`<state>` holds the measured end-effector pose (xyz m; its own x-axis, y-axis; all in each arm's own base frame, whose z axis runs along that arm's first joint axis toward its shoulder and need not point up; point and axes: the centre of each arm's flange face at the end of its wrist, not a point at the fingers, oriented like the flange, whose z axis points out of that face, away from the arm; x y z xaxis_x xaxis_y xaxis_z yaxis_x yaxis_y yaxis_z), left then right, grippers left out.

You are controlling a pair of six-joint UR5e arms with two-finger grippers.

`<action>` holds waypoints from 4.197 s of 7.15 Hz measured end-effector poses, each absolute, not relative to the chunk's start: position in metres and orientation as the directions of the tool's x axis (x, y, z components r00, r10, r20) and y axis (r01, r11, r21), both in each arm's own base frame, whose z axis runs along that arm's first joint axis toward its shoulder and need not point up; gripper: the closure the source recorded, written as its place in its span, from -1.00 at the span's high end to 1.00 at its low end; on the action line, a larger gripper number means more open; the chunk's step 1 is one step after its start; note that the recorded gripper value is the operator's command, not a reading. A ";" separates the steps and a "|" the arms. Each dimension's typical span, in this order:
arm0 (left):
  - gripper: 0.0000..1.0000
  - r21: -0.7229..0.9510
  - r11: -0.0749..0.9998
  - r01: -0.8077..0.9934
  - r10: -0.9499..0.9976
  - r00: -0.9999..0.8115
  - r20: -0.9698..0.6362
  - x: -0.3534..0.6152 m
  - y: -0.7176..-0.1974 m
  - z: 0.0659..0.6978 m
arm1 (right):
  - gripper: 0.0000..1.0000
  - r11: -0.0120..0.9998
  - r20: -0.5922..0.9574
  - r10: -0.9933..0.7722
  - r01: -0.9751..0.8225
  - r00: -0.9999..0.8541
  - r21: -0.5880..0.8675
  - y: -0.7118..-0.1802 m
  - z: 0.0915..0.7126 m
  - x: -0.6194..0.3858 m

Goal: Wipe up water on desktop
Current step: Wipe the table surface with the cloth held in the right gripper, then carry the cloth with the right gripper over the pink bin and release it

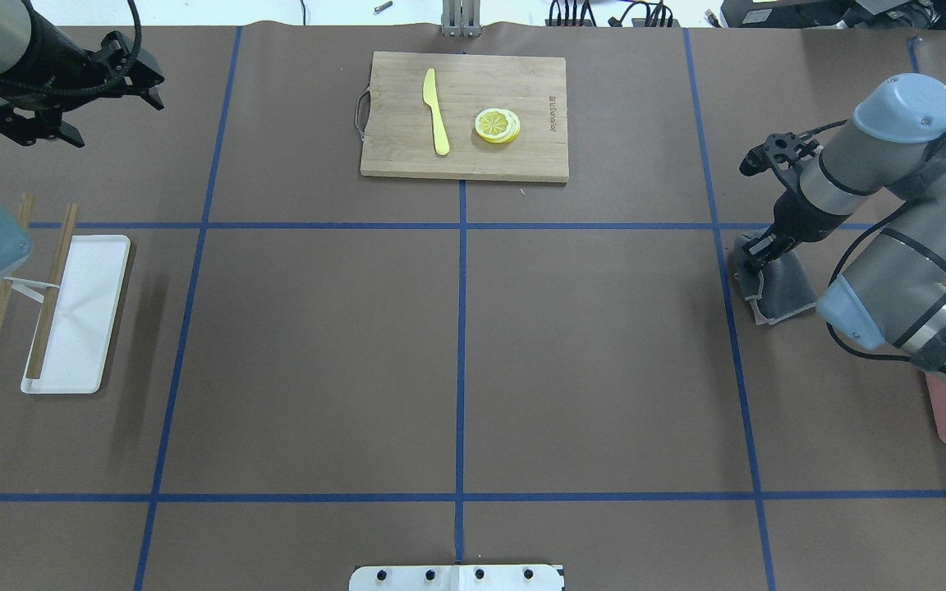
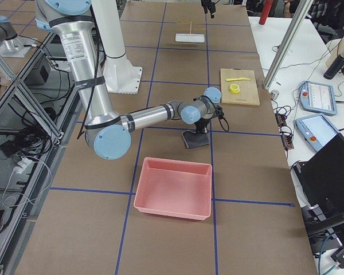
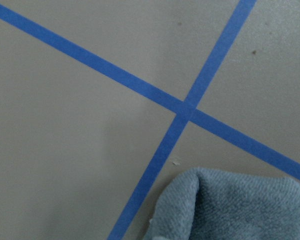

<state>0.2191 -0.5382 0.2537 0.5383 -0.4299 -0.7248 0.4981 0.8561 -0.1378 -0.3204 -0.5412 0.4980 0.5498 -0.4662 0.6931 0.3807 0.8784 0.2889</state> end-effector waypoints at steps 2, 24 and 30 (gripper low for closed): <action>0.96 -0.140 0.855 0.499 -0.434 0.543 -0.718 0.219 -0.539 0.259 | -1.00 0.870 0.716 -0.476 0.396 0.511 0.295 -0.532 0.485 -0.333; 0.96 -0.145 0.856 0.496 -0.441 0.553 -0.707 0.223 -0.544 0.268 | -1.00 0.961 0.851 -0.260 0.032 0.456 0.276 -0.603 0.354 -0.172; 0.96 -0.144 0.856 0.496 -0.438 0.551 -0.710 0.222 -0.544 0.266 | -1.00 0.969 0.830 -0.113 -0.123 0.546 0.213 -0.450 0.528 0.044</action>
<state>0.2219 -0.5442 0.2658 0.5508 -0.4384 -0.7103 0.4962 0.8562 -0.1437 0.0444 -0.4503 0.5277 0.5458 -0.1132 0.8302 -0.1225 0.9694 0.2127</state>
